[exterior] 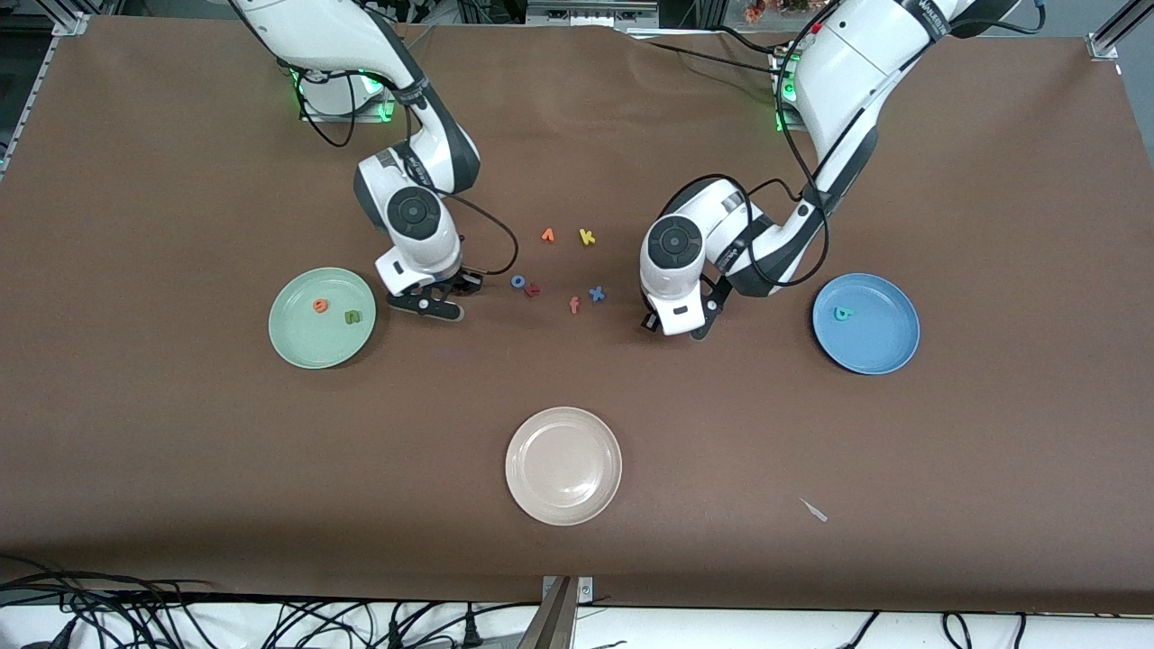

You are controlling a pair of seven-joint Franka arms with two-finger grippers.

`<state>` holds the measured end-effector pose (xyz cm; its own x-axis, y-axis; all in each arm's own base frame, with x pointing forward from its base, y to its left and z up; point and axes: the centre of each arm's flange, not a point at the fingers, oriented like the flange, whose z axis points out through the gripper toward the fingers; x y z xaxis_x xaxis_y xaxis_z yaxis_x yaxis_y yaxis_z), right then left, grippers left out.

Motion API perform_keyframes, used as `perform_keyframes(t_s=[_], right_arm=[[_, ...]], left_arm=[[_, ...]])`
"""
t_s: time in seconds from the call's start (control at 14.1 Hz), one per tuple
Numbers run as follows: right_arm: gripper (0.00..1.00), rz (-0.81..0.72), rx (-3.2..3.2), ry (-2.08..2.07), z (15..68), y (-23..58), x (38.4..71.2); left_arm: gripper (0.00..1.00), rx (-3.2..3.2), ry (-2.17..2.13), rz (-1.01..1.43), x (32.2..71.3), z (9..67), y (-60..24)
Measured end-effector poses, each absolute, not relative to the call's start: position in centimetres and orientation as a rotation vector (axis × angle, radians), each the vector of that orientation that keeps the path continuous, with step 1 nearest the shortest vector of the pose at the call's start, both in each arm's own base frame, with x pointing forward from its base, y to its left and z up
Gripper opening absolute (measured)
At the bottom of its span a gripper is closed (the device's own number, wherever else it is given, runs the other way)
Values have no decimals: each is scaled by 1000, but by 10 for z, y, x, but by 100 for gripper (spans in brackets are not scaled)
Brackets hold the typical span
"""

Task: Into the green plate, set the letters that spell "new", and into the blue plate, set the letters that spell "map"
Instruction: 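Place the w on the green plate and m on the blue plate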

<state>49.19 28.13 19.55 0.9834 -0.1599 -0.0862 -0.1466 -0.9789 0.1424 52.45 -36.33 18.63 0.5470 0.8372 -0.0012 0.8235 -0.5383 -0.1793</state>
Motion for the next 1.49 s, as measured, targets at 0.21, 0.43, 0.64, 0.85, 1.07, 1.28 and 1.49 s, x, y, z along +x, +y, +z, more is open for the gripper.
perform_keyframes(t_s=[0.21,0.43,0.64,0.85,1.07,1.28,1.49], right_arm=[[29,-197,2974,-73,230,235,512],[29,-201,2977,109,265,178,534],[29,-187,2972,231,287,113,552],[29,-196,2968,250,290,82,556],[29,-219,3006,212,284,85,551],[53,-225,3034,178,283,86,551],[82,-225,3036,173,283,85,551]], left_arm=[[27,-2669,-1187,199,538,187,-330],[27,-2724,-905,296,553,198,-290],[27,-2768,-629,388,564,213,-253],[27,-2808,-328,501,573,226,-211],[27,-2855,-64,597,585,237,-159],[27,-2899,150,659,595,240,-110],[27,-2925,236,686,598,243,-71]])
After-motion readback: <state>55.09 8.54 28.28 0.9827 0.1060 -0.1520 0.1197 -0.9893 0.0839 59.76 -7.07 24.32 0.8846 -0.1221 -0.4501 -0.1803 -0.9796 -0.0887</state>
